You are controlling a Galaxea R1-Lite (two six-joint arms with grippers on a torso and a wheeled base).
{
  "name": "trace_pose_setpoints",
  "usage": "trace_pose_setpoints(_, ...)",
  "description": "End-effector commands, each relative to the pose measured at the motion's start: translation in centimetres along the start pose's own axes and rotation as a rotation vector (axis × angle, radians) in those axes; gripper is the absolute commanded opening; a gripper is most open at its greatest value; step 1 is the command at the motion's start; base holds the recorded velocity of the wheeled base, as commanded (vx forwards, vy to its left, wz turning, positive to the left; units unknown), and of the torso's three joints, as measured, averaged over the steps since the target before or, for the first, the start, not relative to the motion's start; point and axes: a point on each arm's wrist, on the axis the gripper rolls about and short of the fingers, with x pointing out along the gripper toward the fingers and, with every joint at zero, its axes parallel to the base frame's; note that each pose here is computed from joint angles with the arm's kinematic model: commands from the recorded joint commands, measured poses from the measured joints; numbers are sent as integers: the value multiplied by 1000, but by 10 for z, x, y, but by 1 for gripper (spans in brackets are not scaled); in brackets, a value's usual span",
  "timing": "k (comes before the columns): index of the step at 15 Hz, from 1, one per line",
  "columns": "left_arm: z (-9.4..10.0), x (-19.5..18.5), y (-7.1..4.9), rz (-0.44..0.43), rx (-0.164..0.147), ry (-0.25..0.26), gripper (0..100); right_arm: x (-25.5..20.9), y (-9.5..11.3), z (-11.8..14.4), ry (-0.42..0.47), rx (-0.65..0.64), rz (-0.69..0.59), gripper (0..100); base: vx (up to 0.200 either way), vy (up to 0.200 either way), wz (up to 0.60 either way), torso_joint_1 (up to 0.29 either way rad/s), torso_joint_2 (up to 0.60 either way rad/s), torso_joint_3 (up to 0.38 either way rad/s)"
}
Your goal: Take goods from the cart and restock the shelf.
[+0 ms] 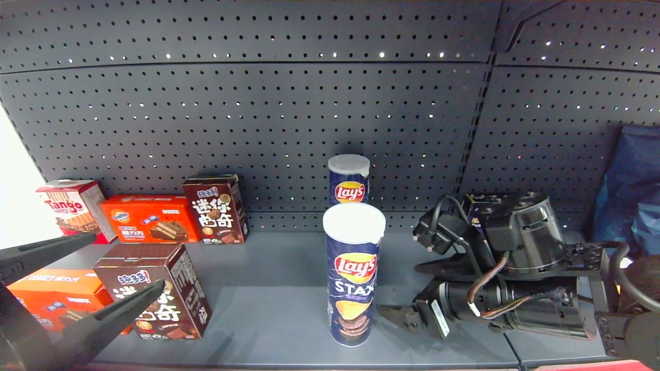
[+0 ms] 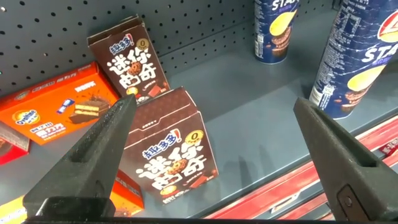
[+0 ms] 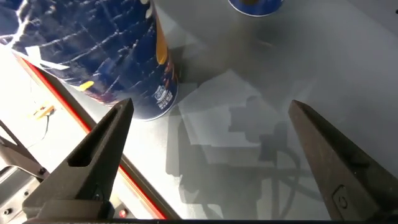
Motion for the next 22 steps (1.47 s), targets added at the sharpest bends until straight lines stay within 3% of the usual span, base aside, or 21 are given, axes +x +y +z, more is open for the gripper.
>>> trace_pose_setpoints(1,0,0,0,0,-2,0,100,2,1,0,4,-2,2,100,0,0,0,0,0,0)
trace_pose_setpoints(11,-3,1,-1,-3,-2,12,100,0,-2,0,-2,7,-7,100,0,0,0,0,0,0)
trace_pose_setpoints(18,3,3,0,-6,3,-2,100,-67,-28,20,-223,50,-111,100,0,0,0,0,0,0)
trace_pose_setpoints(20,3,1,0,1,-2,-10,100,-94,-37,27,-307,68,-193,100,0,0,0,0,0,0)
trace_pose_setpoints(22,2,-15,0,16,-1,-53,100,-129,-48,26,-396,90,-283,100,0,0,0,0,0,0)
